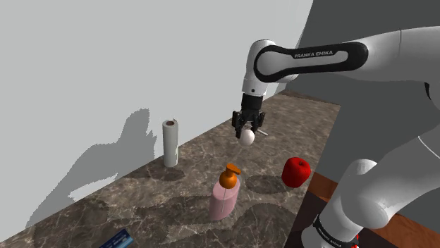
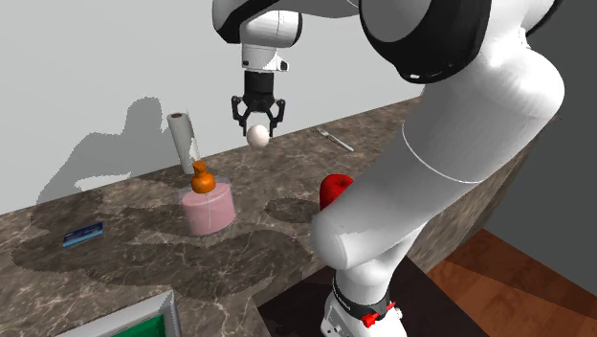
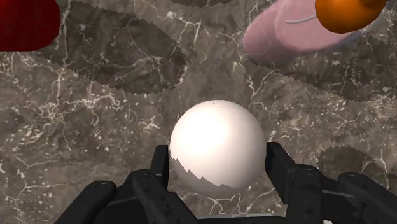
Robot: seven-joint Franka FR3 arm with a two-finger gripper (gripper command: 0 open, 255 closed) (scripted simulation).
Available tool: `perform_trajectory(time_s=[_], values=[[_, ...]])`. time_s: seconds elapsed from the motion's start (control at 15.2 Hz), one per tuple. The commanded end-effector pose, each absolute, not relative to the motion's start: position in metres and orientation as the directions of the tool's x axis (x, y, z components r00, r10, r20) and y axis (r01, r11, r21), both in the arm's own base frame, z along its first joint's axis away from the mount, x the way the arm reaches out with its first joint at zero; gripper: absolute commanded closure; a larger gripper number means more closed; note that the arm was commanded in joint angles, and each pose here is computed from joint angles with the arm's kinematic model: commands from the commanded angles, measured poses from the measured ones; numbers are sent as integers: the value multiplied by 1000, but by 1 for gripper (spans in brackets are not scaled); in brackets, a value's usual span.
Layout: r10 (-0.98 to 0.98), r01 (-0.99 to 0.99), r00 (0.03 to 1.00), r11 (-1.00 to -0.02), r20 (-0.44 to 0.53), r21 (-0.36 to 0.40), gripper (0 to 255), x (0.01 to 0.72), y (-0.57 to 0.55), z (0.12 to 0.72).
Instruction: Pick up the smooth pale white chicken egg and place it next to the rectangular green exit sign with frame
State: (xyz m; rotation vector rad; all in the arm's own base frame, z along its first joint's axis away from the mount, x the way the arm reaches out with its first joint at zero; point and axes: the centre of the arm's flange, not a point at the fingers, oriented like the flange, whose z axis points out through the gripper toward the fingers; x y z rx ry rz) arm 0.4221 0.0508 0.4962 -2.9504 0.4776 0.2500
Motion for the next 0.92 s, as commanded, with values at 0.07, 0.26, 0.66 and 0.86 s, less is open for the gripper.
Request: perform_trajectory(time_s=[0.07,0.26,0.66,0.86], values=[[-301,-325,935,-939,-186,-113,255,413,88,499],[-301,-325,935,-939,-186,-113,255,401,126,499],[-301,-325,935,-939,-186,-113,255,378,201,499],[-301,-325,935,-939,-186,-113,255,366,239,499]])
